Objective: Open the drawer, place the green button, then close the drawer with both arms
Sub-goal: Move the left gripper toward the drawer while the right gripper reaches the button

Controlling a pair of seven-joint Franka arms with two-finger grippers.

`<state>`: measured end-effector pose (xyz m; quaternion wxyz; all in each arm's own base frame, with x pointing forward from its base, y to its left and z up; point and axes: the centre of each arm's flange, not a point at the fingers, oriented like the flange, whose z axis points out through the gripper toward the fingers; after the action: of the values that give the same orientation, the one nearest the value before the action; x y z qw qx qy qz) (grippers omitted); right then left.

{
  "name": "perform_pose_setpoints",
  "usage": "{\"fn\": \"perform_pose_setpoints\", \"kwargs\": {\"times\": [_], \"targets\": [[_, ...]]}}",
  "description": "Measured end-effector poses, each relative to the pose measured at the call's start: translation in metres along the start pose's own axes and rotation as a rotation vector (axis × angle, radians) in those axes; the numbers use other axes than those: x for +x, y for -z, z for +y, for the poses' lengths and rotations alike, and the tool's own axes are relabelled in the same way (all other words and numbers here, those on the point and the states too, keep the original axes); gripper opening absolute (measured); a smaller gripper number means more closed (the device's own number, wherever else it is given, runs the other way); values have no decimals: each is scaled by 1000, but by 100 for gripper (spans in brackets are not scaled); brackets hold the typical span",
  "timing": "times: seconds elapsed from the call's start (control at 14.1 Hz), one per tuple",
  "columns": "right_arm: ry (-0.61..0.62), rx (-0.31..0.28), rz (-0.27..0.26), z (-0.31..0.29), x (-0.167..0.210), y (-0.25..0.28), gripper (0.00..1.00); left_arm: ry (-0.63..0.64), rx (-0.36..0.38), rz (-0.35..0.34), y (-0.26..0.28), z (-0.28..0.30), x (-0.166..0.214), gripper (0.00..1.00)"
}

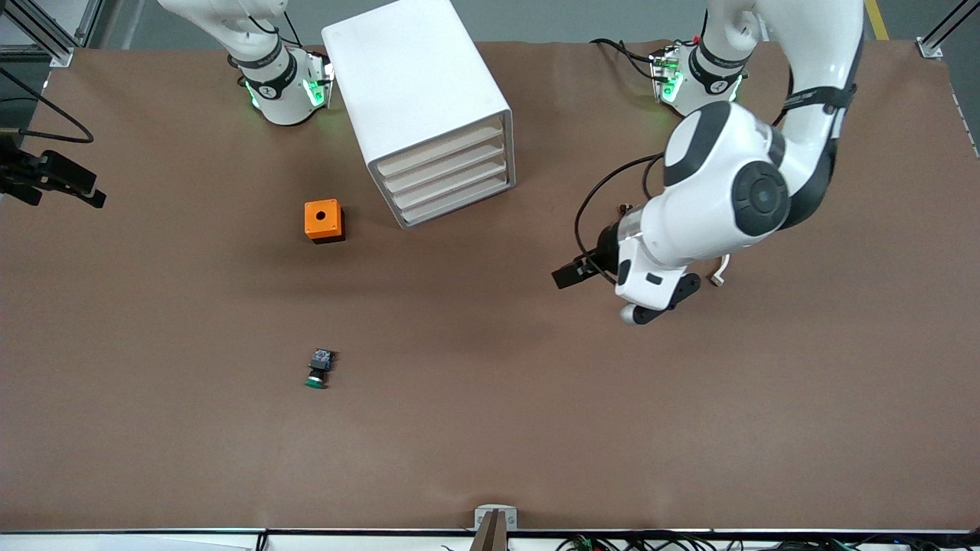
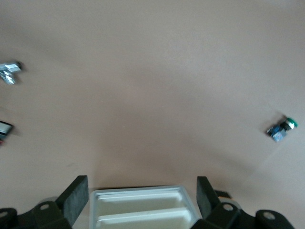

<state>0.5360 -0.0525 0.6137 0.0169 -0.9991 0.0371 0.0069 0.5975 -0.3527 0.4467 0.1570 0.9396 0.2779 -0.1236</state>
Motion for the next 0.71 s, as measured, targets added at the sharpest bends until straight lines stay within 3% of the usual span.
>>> {"fn": "perform_pose_setpoints", "kwargs": {"times": [0.28,0.5,0.71], "targets": [[0,-9,-63,1,25,-44,100,131,1,1,-37,10,1,100],[-4,-20,-126,5,53,-95,100,163,11,-11,-62,21,-15,100],[9,-40,-90,3,74,-113,100,331,-17,-129,-93,29,-21,100]]}}
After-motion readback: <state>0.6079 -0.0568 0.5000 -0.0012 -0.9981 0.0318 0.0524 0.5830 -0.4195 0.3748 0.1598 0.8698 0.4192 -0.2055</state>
